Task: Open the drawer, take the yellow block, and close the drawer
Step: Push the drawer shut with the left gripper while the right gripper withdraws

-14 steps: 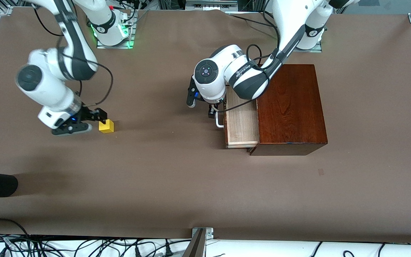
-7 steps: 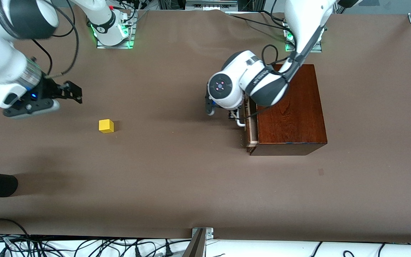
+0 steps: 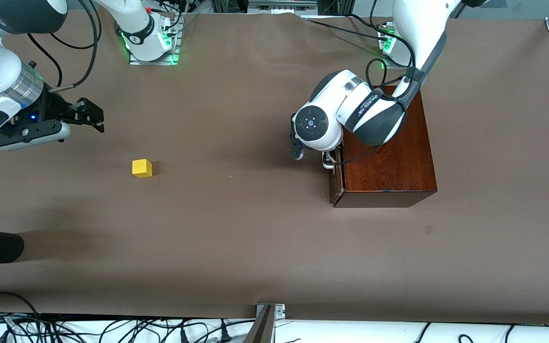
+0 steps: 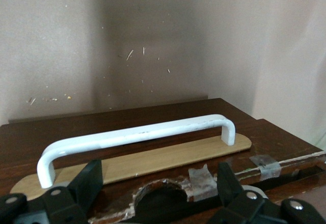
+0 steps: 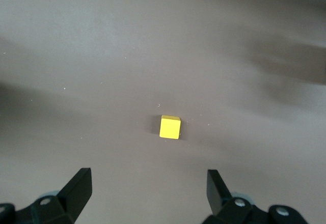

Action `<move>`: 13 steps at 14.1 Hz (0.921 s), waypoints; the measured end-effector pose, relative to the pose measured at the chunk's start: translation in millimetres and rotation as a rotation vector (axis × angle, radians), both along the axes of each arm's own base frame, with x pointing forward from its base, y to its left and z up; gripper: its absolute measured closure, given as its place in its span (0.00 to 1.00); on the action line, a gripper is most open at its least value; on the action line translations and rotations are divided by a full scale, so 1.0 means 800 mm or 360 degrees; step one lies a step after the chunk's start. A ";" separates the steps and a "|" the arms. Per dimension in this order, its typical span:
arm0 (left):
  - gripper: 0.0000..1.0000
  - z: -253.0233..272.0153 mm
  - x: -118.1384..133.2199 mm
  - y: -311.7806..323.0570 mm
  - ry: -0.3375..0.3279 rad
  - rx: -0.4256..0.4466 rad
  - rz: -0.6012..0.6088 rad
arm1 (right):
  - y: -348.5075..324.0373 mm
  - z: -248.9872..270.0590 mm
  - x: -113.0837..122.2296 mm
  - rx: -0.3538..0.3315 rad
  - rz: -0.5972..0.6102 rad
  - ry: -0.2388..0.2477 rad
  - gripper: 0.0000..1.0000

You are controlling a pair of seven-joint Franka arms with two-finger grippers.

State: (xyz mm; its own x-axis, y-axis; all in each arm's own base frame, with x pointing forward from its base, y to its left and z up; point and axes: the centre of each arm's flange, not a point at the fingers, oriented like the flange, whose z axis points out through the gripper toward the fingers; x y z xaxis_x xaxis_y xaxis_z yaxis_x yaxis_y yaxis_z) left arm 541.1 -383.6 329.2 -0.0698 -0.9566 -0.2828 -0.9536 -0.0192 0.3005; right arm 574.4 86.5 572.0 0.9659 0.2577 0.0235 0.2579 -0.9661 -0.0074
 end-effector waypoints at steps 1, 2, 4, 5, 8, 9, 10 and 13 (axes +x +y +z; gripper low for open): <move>0.00 0.001 0.001 0.002 -0.0013 0.0015 -0.0008 | -0.002 0.002 0.000 0.0000 -0.0002 -0.0003 0.00; 0.00 0.001 0.002 0.004 -0.0022 0.0033 -0.0016 | -0.003 0.007 -0.001 -0.0001 -0.0002 0.0004 0.00; 0.00 -0.001 0.002 0.009 -0.0024 0.0087 -0.0034 | -0.003 0.025 -0.006 -0.0005 0.0000 0.0030 0.00; 0.00 -0.001 0.001 0.009 -0.0024 0.0101 -0.0041 | -0.003 0.034 -0.007 -0.0004 0.0000 0.0026 0.00; 0.00 0.000 -0.001 0.007 -0.0030 0.0108 -0.0053 | -0.004 0.039 -0.007 -0.0003 -0.0002 0.0023 0.00; 0.00 0.005 0.000 0.006 -0.0039 0.0104 -0.0052 | -0.003 0.038 -0.008 -0.0006 -0.0002 0.0039 0.00; 0.00 0.016 0.002 0.005 -0.0062 0.0090 -0.0049 | -0.001 0.036 -0.010 -0.0009 -0.0007 0.0062 0.00; 0.00 0.085 0.012 0.002 -0.0157 -0.0039 0.0016 | 0.000 0.035 -0.012 -0.0011 -0.0026 0.0079 0.00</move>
